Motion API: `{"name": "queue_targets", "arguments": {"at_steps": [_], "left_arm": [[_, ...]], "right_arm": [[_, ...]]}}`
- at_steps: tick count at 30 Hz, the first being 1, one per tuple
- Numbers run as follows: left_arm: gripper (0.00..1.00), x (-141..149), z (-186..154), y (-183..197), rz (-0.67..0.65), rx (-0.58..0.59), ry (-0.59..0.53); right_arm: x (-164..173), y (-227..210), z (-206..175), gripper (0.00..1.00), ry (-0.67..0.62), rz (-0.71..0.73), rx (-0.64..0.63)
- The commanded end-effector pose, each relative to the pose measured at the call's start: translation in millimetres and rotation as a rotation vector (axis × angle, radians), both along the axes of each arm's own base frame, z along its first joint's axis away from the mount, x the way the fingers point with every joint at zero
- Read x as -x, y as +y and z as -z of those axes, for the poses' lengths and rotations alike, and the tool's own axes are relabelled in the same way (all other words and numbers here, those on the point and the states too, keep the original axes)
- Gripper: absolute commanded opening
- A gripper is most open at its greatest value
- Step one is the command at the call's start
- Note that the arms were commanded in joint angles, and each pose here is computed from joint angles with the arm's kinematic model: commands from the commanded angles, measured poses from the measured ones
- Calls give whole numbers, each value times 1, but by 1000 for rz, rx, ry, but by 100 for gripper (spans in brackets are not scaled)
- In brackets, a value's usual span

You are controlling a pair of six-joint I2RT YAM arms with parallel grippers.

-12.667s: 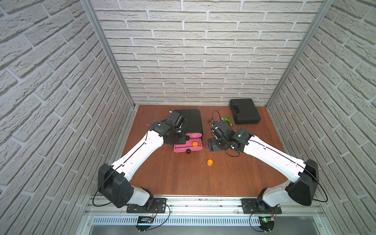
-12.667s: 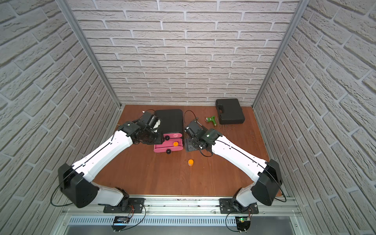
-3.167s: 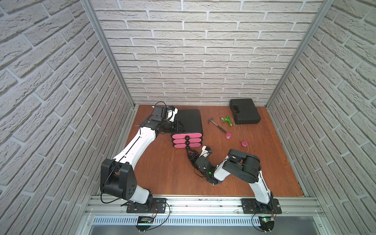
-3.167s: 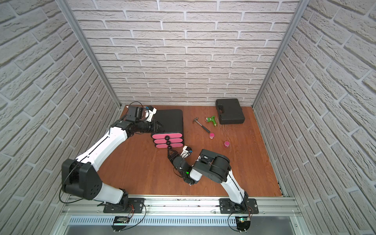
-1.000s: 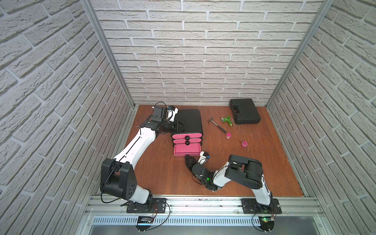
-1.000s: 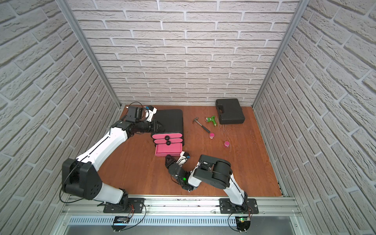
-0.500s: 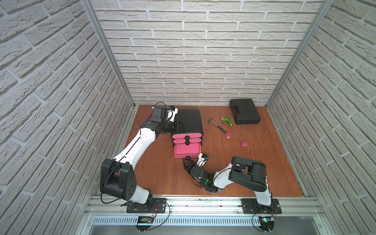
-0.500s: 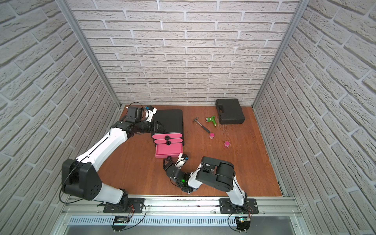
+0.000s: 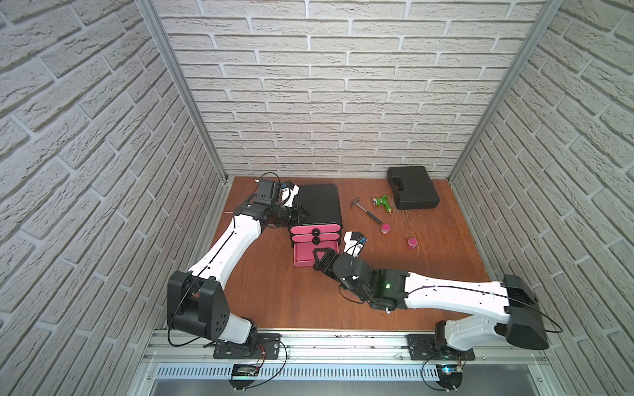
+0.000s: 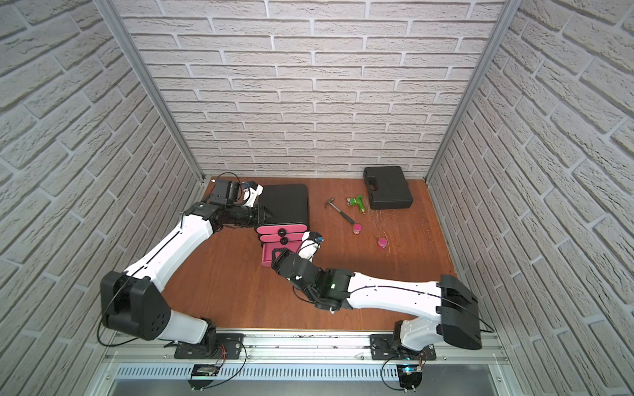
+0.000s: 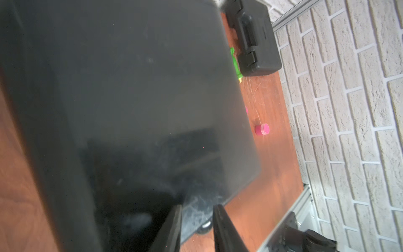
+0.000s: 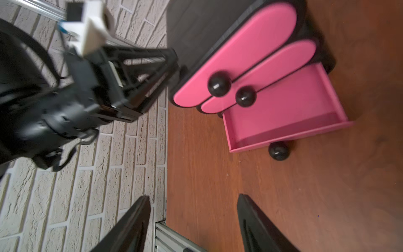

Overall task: Put the paint cans in the drawer according to color
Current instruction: Open the drawer in the storage box, then pick up the paint can at the center of the board.

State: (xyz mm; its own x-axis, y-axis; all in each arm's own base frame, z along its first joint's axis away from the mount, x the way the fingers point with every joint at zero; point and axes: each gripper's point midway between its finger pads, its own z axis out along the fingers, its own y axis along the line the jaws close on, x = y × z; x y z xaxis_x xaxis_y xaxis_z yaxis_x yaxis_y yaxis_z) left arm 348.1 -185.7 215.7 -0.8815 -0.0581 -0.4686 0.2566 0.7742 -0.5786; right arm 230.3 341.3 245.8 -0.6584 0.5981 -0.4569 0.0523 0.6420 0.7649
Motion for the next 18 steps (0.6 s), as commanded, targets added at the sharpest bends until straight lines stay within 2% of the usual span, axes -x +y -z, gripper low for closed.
{"name": "queue_targets", "arguments": {"at_steps": [1,4,7,15,18], "left_arm": [[32,25,9,2,-12,-6,173],[34,20,-18,0,-22,21,133],[37,21,-40,0,-34,33,104],[57,50,-51,24,-93,-53,126],[61,64,-56,33,-129,-65,124]], "right_arm": [[12,-75,16,68,19,14,452],[7,-118,2,69,41,103,567],[-2,-159,5,69,99,172,663],[-40,-245,35,67,273,244,826],[-54,-269,57,67,389,230,808]]}}
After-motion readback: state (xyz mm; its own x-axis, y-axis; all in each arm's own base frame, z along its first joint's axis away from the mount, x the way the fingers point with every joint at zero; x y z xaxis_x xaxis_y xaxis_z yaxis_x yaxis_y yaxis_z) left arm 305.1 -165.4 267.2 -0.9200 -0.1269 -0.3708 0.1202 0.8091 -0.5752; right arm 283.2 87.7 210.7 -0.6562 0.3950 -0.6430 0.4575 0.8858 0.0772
